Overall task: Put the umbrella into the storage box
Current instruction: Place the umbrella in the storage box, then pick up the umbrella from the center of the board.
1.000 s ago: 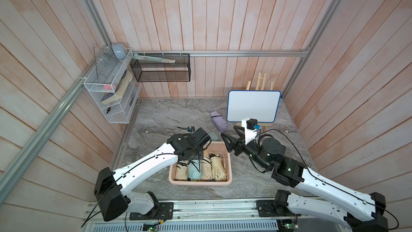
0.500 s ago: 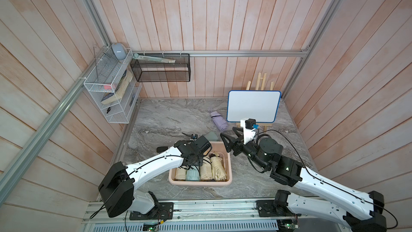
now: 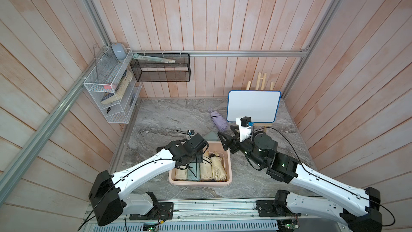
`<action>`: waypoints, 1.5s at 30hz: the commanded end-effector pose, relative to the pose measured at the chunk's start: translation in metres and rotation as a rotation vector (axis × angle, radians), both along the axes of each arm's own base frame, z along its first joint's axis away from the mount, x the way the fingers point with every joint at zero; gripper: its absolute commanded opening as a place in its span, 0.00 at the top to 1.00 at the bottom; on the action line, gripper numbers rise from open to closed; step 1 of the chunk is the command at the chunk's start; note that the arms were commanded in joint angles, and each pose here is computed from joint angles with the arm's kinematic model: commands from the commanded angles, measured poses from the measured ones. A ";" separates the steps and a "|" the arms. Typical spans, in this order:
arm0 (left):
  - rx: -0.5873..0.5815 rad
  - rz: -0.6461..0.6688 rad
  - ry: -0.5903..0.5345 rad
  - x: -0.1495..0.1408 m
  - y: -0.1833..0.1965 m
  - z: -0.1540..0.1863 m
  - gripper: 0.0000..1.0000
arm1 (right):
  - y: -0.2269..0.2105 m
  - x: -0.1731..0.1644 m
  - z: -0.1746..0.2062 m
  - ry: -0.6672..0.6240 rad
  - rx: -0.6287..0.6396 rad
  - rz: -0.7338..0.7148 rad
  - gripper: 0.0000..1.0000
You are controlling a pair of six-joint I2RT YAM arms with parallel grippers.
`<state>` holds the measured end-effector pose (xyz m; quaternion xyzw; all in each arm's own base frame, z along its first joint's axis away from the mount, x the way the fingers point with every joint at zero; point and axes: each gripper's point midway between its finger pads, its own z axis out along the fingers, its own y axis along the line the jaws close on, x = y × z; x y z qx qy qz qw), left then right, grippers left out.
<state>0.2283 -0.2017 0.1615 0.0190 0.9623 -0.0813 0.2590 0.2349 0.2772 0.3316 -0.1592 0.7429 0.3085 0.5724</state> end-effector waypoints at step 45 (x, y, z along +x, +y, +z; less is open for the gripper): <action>-0.354 0.531 -0.221 0.085 0.116 0.082 0.25 | 0.057 0.244 -0.223 0.280 -1.101 -0.215 0.16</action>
